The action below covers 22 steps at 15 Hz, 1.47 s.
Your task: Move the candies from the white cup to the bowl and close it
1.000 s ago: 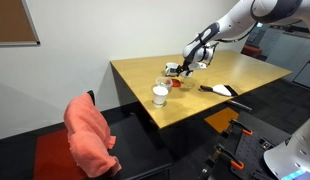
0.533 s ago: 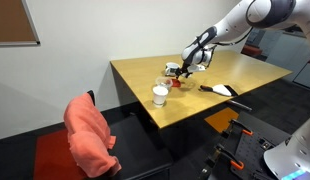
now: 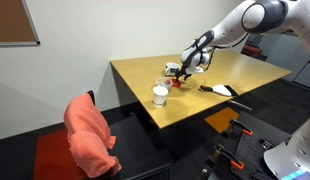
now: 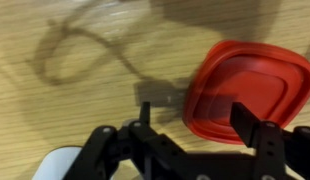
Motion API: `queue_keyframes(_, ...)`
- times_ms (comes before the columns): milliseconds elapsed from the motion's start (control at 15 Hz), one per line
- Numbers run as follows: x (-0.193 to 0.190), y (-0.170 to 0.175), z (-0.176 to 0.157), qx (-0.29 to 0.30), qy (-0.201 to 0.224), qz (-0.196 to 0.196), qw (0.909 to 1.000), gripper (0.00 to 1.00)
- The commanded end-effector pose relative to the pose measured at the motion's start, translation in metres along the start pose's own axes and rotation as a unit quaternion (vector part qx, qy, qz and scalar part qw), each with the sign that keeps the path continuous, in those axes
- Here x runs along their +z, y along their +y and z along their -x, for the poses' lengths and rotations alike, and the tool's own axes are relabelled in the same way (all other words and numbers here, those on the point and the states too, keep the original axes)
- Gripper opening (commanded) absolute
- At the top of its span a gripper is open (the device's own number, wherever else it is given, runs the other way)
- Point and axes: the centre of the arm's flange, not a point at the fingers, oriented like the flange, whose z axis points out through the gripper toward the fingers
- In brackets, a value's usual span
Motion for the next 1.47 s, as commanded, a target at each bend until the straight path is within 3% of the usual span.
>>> queue_keyframes(0,0.006,0.0,-0.017,0.023,-0.015,-0.005,0.9996,0.66)
queue_keyframes(733,0.017,0.001,-0.026,0.049,-0.044,-0.01,0.9978,0.51)
queue_keyframes(933,0.019,0.001,-0.028,0.05,-0.044,-0.011,0.9977,0.36)
queue_keyframes(1200,0.018,-0.001,-0.031,0.05,-0.041,-0.011,0.9979,0.02)
queue_keyframes(1400,0.017,-0.002,-0.031,0.048,-0.038,-0.011,0.9981,0.06)
